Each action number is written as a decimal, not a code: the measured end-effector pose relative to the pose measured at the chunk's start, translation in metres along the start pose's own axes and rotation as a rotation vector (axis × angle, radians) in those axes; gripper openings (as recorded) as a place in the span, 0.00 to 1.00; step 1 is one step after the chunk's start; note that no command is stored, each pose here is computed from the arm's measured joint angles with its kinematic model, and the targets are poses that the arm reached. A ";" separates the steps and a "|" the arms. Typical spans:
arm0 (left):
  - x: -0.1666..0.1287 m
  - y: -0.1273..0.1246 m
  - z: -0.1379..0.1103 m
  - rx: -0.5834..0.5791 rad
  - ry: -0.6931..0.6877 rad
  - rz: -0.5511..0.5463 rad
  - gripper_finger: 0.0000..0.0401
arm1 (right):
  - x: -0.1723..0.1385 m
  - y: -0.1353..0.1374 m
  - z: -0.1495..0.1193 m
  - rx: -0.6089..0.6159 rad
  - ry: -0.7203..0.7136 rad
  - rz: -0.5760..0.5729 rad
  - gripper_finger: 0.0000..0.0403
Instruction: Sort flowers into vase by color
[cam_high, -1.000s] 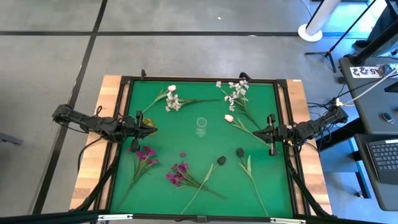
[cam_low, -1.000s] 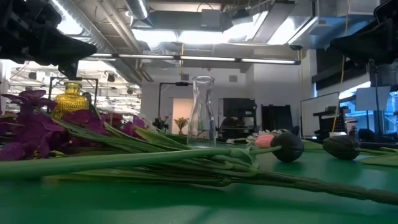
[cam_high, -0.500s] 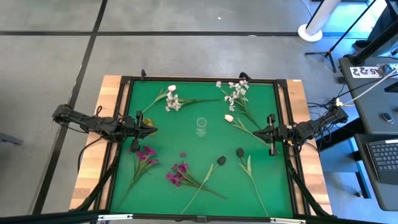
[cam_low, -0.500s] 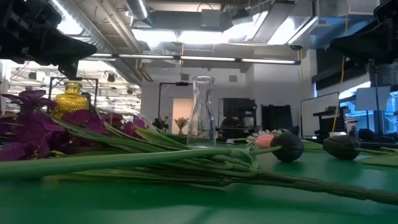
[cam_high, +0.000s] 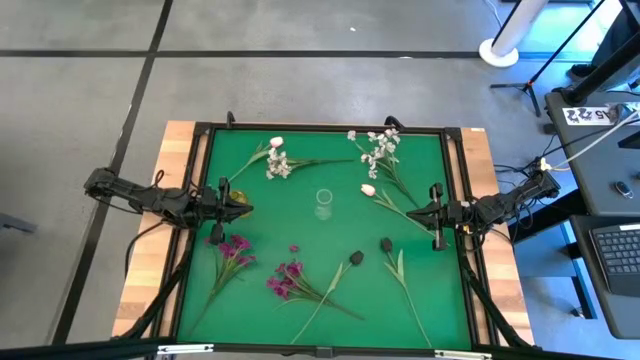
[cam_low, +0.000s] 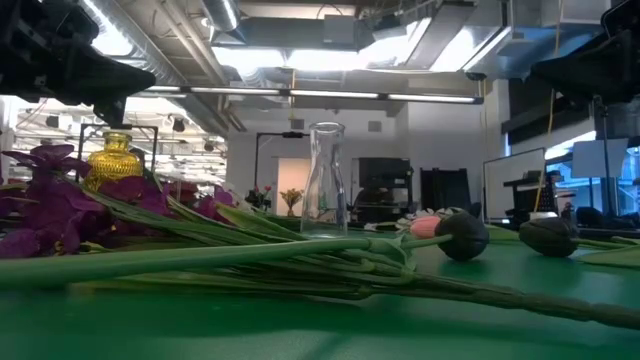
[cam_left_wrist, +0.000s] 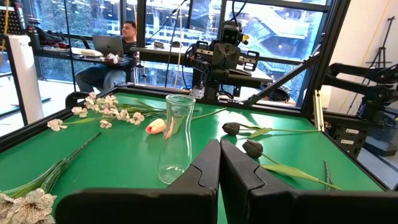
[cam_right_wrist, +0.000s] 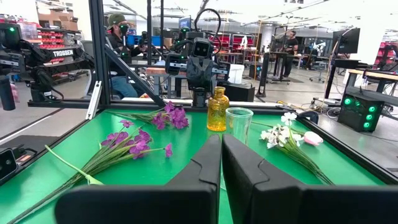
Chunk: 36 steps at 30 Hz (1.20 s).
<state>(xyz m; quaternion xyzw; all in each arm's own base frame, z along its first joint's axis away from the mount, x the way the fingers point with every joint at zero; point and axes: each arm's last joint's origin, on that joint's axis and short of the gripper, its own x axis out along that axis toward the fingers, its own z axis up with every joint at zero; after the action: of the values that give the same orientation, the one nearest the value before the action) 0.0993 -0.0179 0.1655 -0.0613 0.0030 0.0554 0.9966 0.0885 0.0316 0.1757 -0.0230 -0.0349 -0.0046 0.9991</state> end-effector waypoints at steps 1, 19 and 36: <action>0.000 0.000 0.000 0.001 0.000 0.000 0.00 | 0.000 0.000 0.000 0.000 0.000 0.000 0.04; 0.000 0.000 0.001 0.003 -0.006 -0.001 0.00 | 0.000 0.000 0.000 0.000 0.000 0.000 0.04; 0.000 0.000 0.002 -0.020 -0.022 -0.003 0.00 | 0.000 0.000 0.000 0.000 0.000 0.000 0.04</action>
<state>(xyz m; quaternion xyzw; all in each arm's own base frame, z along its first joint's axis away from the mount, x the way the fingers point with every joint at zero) 0.0993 -0.0179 0.1678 -0.0705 -0.0083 0.0548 0.9960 0.0885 0.0316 0.1757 -0.0229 -0.0350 -0.0046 0.9991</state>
